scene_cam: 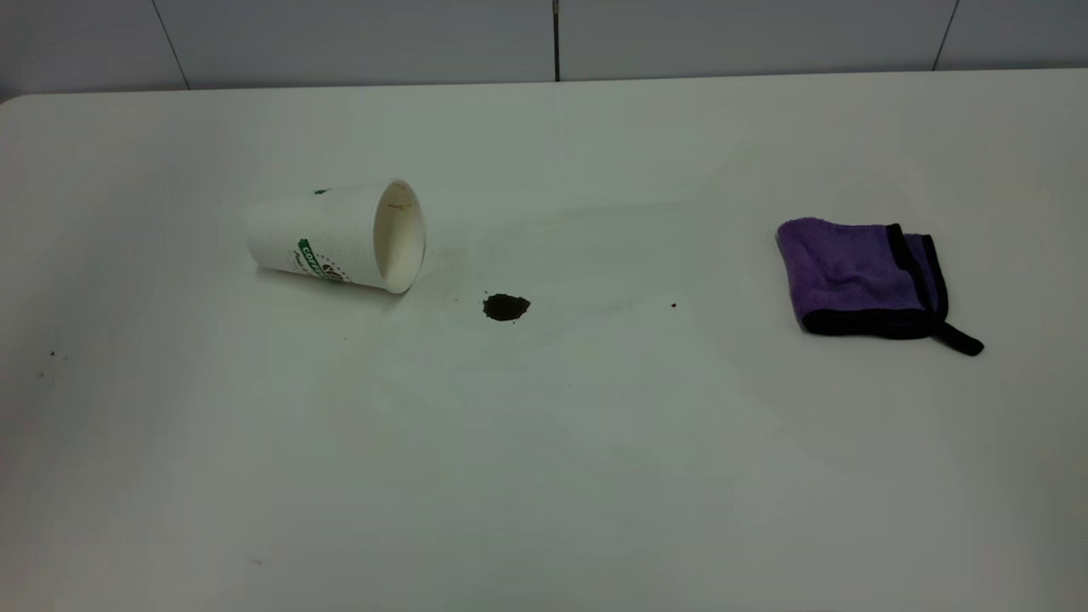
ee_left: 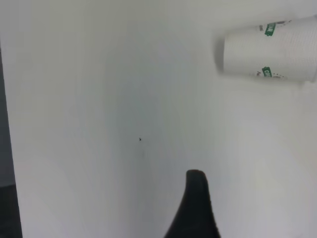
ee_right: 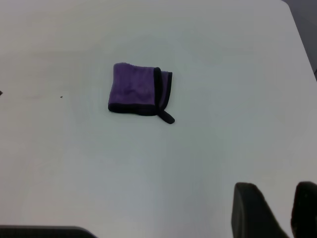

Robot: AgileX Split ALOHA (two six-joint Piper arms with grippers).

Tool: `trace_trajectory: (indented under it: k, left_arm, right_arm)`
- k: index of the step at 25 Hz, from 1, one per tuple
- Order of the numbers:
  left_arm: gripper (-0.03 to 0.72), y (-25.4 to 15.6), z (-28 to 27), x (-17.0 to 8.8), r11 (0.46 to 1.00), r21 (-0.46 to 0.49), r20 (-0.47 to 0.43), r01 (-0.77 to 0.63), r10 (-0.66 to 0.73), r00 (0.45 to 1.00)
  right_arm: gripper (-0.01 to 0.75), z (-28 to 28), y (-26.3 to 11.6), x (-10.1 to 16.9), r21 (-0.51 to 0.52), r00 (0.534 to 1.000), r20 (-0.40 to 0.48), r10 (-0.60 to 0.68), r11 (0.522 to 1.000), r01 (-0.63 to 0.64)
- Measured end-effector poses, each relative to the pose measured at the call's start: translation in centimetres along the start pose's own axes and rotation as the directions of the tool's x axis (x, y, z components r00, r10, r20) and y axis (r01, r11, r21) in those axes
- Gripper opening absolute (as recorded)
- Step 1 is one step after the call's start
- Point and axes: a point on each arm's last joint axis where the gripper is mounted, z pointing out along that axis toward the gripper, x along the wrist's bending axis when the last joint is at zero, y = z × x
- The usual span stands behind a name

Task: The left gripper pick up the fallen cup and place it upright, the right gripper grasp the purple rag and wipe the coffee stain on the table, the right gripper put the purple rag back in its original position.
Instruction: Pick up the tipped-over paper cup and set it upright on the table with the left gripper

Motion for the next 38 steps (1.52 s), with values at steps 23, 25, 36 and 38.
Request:
trace_trajectory:
  k: [23, 25, 36, 38]
  left_arm:
    - [0.671, 4.0, 21.2, -17.3, 0.935, 0.192, -0.242, -0.299, 0.340, 0.909]
    - [0.668, 3.7, 22.8, -17.7, 0.924, 0.196, -0.256, -0.328, 0.371, 0.892]
    - [0.642, 2.5, 28.0, -19.3, 0.913, 0.204, -0.264, -0.352, 0.398, 0.879]
    - [0.621, 2.2, 28.5, -19.3, 0.906, 0.210, -0.282, -0.367, 0.415, 0.865]
  right_arm:
    - [0.239, 0.0, 0.0, 0.0, 0.000, 1.000, 0.000, 0.000, 1.000, 0.000]
    - [0.239, 0.0, 0.0, 0.0, 0.000, 1.000, 0.000, 0.000, 1.000, 0.000]
    - [0.239, 0.0, 0.0, 0.0, 0.000, 1.000, 0.000, 0.000, 1.000, 0.000]
    - [0.239, 0.0, 0.0, 0.0, 0.000, 1.000, 0.000, 0.000, 1.000, 0.000]
